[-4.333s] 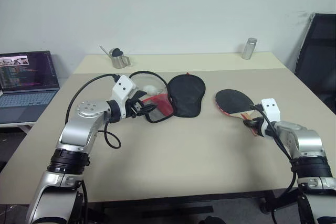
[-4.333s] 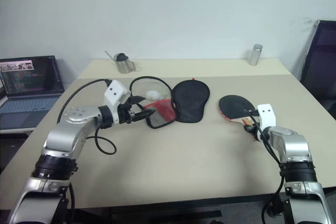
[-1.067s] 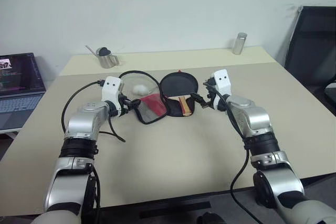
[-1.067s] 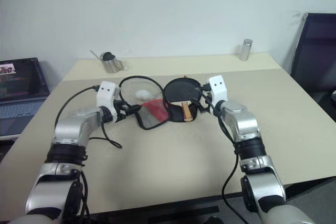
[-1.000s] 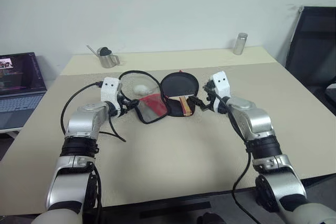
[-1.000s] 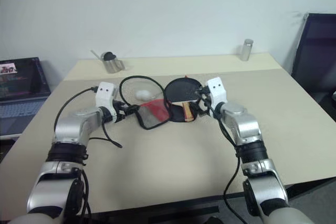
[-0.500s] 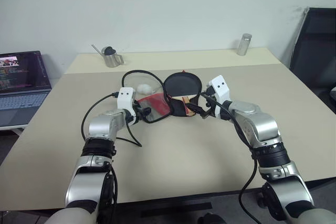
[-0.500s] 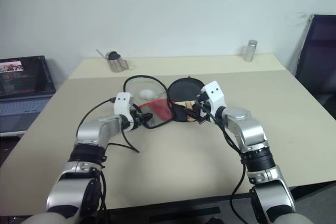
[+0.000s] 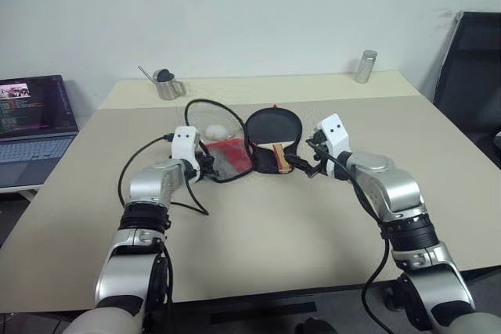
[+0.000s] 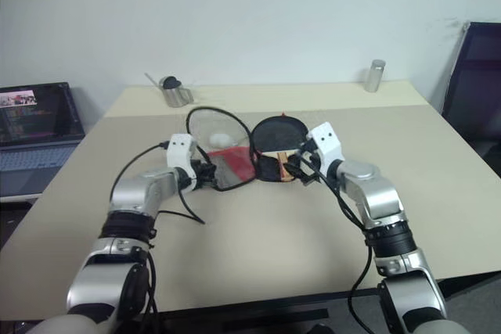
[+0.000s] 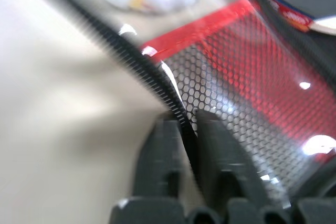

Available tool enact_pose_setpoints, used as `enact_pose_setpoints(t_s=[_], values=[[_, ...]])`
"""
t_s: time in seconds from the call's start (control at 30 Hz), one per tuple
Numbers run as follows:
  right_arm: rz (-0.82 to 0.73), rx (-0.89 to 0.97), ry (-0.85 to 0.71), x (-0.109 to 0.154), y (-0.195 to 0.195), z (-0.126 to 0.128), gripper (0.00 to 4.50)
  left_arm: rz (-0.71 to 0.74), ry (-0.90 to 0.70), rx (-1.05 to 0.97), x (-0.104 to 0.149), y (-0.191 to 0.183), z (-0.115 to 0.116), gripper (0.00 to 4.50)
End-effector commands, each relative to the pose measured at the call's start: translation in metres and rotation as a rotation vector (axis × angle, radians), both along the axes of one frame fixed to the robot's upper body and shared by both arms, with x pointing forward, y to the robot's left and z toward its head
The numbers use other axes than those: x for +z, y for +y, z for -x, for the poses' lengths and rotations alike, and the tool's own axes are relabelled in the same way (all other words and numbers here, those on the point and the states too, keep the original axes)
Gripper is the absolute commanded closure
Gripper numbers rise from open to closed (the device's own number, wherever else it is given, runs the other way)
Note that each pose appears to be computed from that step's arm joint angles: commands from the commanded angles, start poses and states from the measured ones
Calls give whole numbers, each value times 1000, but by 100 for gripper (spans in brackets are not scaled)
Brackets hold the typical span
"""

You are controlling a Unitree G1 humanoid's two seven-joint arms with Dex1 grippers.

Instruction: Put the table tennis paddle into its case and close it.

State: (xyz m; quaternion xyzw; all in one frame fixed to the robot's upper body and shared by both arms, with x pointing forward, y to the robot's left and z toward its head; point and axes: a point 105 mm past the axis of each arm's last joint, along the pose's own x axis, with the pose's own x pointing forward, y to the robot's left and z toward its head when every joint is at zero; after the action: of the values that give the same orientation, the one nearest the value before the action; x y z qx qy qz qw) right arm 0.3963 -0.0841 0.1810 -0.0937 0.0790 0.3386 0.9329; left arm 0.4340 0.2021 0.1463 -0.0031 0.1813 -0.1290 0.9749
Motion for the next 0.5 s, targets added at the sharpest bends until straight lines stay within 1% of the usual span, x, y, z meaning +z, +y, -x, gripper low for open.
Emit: enact_pose_setpoints(t_s=[0.03,0.3,0.4,0.5], values=[[-12,23,-62,20,-2,5,0,-40,-106,-30,37,7,6,448],[13,48,-52,20,-7,11,0,-104,-135,-75,57,15,28,448],[18,58,-44,19,-8,13,0,-120,-141,-47,58,20,30,448],[28,85,-35,17,-7,18,0,-107,-159,-73,63,6,29,448]])
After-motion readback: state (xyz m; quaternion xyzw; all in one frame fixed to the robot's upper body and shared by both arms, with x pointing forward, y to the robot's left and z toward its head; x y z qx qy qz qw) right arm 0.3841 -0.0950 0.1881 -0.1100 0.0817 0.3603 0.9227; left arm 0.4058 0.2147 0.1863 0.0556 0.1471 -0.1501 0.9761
